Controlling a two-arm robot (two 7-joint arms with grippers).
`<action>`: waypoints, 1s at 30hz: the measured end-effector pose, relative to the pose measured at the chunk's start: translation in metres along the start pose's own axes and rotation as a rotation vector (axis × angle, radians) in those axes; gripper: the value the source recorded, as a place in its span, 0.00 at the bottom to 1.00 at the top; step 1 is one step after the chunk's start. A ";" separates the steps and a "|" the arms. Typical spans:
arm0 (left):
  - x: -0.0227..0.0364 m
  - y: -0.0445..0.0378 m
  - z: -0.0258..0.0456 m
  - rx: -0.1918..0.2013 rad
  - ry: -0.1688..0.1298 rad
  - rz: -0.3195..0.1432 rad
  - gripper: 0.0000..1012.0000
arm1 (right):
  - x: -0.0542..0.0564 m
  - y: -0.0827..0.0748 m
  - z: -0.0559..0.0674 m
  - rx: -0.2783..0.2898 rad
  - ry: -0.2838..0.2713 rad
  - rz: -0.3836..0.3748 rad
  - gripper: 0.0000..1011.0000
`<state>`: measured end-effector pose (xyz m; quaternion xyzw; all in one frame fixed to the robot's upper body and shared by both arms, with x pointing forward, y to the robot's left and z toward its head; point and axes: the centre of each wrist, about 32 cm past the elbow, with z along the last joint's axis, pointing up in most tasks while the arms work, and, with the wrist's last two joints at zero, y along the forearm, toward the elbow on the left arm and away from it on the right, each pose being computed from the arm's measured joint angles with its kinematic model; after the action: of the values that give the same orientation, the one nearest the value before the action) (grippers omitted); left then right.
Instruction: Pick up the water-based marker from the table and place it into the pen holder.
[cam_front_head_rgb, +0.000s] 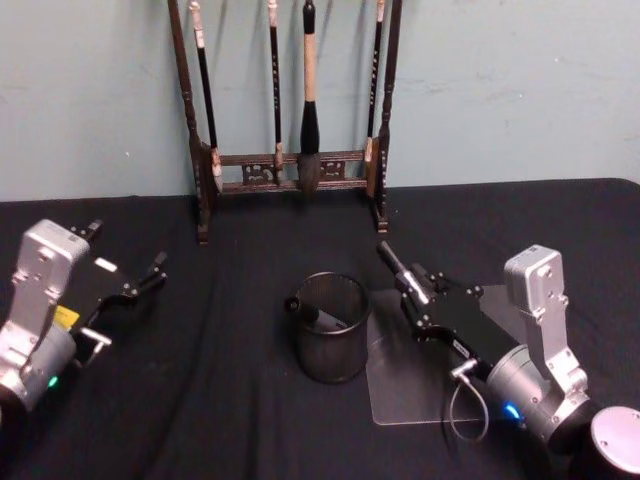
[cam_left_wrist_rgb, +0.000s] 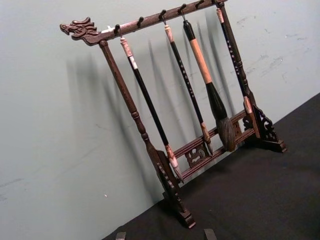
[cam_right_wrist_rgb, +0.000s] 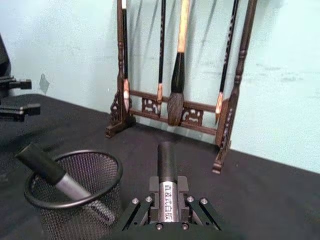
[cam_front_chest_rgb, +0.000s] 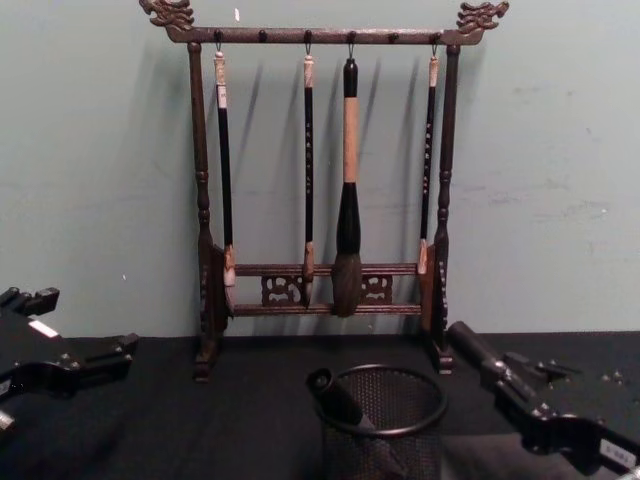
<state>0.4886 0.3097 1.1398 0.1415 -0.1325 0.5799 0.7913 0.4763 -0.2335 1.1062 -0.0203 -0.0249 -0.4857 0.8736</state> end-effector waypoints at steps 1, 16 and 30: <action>0.0000 0.0000 0.0000 0.000 0.000 0.000 1.00 | 0.000 0.000 0.000 0.011 -0.001 -0.003 0.21; 0.0000 0.0000 0.0000 0.000 0.000 0.000 1.00 | -0.002 0.001 0.002 0.126 0.008 0.005 0.21; 0.0000 0.0000 0.0000 0.000 0.000 0.000 1.00 | 0.004 0.014 0.012 0.148 0.035 0.087 0.21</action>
<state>0.4886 0.3097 1.1398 0.1415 -0.1325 0.5799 0.7913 0.4900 -0.2283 1.1180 0.0518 -0.0448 -0.4444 0.8932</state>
